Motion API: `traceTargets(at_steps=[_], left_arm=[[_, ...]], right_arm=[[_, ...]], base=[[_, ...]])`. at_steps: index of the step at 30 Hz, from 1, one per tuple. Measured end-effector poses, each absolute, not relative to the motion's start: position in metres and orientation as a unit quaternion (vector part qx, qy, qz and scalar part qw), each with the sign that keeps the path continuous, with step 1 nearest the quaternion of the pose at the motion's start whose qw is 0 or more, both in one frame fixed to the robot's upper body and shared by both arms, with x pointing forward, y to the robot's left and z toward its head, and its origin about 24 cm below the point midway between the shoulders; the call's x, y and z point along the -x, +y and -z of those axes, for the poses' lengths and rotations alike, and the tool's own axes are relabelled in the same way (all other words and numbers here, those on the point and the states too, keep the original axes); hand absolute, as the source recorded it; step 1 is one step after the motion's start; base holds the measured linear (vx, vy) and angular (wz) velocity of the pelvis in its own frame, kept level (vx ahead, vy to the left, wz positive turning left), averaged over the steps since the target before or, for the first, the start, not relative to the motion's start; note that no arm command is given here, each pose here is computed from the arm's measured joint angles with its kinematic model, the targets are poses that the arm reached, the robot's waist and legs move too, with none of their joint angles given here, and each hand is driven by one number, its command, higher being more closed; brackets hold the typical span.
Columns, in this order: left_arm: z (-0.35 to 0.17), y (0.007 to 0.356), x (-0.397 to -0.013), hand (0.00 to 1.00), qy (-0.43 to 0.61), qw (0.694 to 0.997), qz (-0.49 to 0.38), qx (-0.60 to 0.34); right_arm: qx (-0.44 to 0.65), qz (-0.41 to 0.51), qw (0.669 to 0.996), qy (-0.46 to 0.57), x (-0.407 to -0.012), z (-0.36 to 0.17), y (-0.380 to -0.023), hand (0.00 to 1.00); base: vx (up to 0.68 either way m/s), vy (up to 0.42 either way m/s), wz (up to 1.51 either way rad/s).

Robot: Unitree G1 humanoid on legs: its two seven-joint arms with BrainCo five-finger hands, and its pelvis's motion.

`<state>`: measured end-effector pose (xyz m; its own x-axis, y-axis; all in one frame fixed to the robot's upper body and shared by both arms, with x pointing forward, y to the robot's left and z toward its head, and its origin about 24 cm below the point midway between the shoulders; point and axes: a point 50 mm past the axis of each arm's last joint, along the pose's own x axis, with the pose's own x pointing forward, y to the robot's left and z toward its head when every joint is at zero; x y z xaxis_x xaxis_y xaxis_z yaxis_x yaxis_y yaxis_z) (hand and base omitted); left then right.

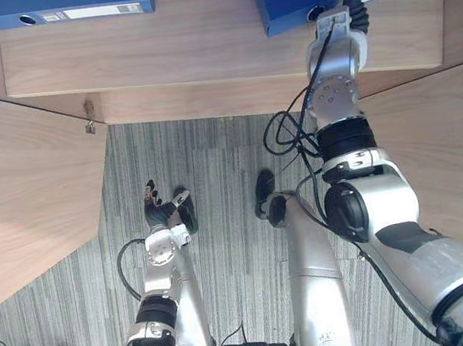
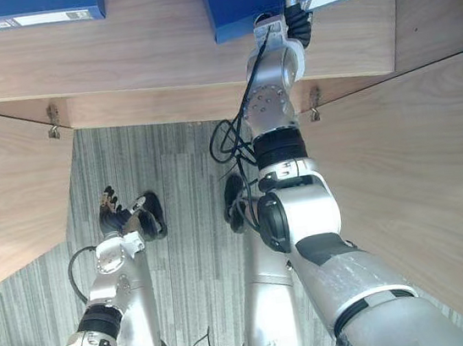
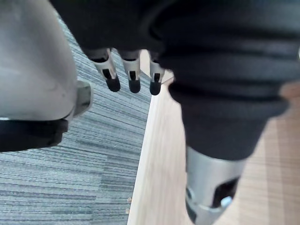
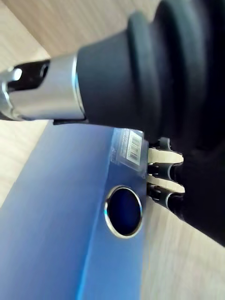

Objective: Walk over to the cabinet, pick up the folder, carry it to the office cabinet, place the folder inside the office cabinet, then close the office cabinet door

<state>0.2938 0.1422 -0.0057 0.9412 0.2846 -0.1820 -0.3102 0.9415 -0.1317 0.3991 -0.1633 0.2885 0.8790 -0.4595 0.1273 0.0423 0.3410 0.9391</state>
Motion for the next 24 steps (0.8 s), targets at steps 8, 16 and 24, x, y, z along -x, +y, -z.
traceTargets(at_steps=[8,16,24], left_arm=[[0.005,0.137,-0.294,0.00,0.079,0.983,-0.140,0.084],[0.006,0.136,-0.294,0.00,0.082,0.982,-0.142,0.094],[0.020,0.143,-0.289,0.00,0.112,0.977,-0.156,0.090]], right_arm=[[-0.521,0.107,0.827,-0.183,-0.403,-0.299,-0.140,0.00],[-0.429,0.120,0.880,-0.167,-0.410,-0.285,-0.141,0.00],[-0.188,0.147,0.955,-0.175,-0.407,-0.248,-0.147,0.00]], base=[[-0.03,-0.039,0.05],[-0.04,-0.023,0.02],[-0.04,0.005,-0.05]])
